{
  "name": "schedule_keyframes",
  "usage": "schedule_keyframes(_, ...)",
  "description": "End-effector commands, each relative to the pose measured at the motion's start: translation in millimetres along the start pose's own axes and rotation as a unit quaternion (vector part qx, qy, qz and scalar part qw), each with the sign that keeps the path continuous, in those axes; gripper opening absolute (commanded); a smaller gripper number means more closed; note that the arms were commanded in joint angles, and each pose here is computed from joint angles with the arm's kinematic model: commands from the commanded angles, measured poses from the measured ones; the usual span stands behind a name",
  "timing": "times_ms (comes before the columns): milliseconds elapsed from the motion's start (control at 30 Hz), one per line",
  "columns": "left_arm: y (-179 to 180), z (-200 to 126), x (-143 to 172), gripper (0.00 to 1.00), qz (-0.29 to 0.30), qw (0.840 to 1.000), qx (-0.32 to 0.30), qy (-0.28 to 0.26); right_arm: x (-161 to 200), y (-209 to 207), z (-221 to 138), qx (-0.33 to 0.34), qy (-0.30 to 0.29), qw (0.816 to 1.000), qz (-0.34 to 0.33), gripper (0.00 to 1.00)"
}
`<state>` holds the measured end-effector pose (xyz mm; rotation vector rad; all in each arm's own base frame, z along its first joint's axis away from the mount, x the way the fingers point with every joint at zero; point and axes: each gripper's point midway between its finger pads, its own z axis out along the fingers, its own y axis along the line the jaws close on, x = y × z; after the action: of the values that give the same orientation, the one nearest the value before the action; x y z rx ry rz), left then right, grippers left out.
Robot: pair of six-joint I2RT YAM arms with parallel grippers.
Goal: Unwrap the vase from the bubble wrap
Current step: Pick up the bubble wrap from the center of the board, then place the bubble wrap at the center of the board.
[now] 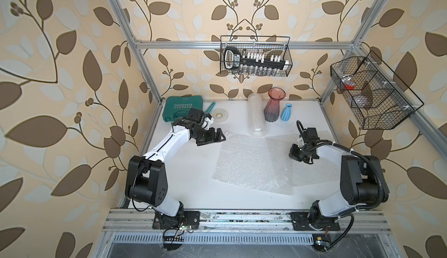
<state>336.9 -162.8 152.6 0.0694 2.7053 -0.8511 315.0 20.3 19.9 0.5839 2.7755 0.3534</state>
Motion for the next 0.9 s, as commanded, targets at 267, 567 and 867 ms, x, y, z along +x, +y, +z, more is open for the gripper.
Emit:
schedule_keyframes(267,-11,-15,-6,0.99,0.018,1.0,0.007,-0.018,-14,1,-52,0.027,-0.041,0.998,-0.026,0.0)
schedule_keyframes(567,-12,-16,-5,0.99,0.018,1.0,0.009,-0.017,-44,-18,-124,0.127,-0.12,0.984,-0.028,0.0)
schedule_keyframes(867,-12,-15,-4,0.99,0.017,1.0,0.014,-0.013,-96,-87,-169,0.259,-0.21,0.942,0.048,0.0)
